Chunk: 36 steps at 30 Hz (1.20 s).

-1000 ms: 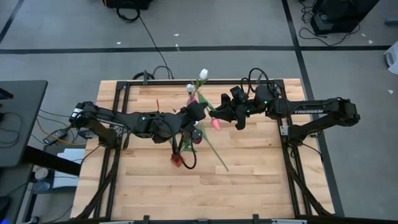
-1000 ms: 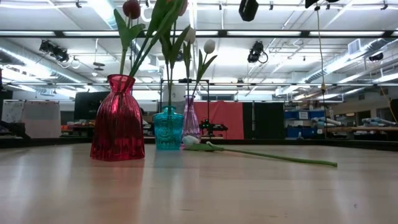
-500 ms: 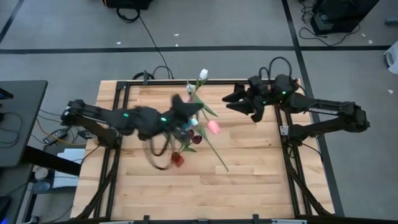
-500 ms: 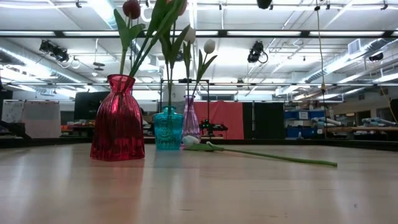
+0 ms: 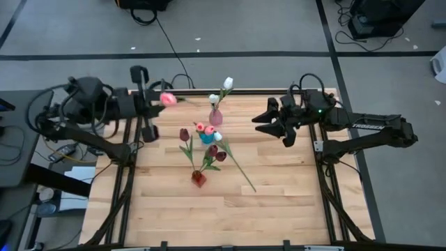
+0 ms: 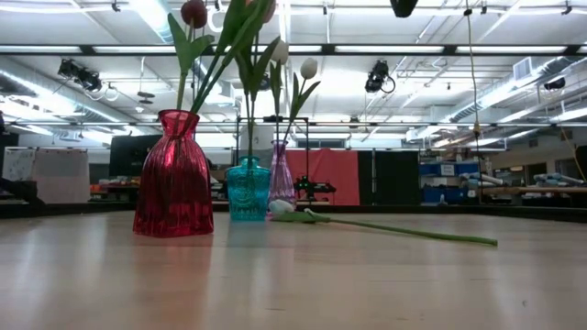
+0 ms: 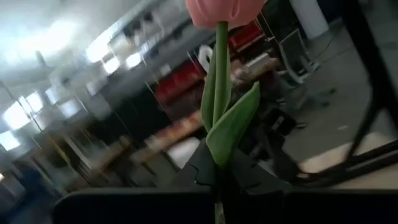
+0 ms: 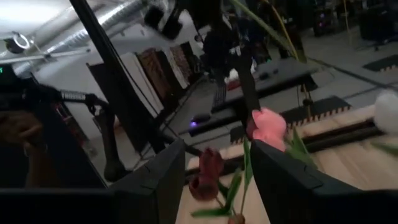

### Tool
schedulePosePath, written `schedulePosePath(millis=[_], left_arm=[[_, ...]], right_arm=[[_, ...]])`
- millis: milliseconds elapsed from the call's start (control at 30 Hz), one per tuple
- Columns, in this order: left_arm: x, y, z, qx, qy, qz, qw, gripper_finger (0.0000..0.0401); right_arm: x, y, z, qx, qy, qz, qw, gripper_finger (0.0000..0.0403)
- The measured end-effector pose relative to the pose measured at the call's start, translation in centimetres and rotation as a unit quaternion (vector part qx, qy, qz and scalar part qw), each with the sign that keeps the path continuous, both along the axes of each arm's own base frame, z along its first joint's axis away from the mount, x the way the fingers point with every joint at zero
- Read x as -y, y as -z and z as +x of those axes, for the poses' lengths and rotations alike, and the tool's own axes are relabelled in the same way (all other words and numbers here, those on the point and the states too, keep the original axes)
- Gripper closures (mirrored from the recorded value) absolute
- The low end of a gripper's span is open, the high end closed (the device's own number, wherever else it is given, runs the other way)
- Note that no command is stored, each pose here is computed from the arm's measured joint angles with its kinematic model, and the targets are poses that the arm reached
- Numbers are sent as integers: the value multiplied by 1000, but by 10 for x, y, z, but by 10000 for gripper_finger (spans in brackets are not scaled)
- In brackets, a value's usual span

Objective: Sort flowers into vase by color
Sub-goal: Put the pink flower into the blue vase

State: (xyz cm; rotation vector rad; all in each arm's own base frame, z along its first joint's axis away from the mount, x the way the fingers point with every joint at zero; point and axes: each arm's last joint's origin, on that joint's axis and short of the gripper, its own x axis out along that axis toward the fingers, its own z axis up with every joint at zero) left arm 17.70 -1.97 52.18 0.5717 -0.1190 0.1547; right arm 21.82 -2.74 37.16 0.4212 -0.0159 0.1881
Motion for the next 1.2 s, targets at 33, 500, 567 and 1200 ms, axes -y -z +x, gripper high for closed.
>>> schedulePosePath(millis=[33, 500, 567, 1200], left_arm=[[-4, 1, -7, -7, 3, -31, 1000, 395], [-35, 73, -12, -46, -28, -202, 978, 395], [-41, 83, -13, -34, -31, -204, 978, 395], [-87, 183, -5, 5, -6, -281, 960, 395]], right_arm=[[-2, 3, 1, -6, 0, 1, 1000, 211], [-13, 28, 4, -35, 12, -21, 999, 211], [-13, 32, 4, -37, 12, -21, 999, 211], [-12, 44, 6, -59, 37, -32, 997, 211]])
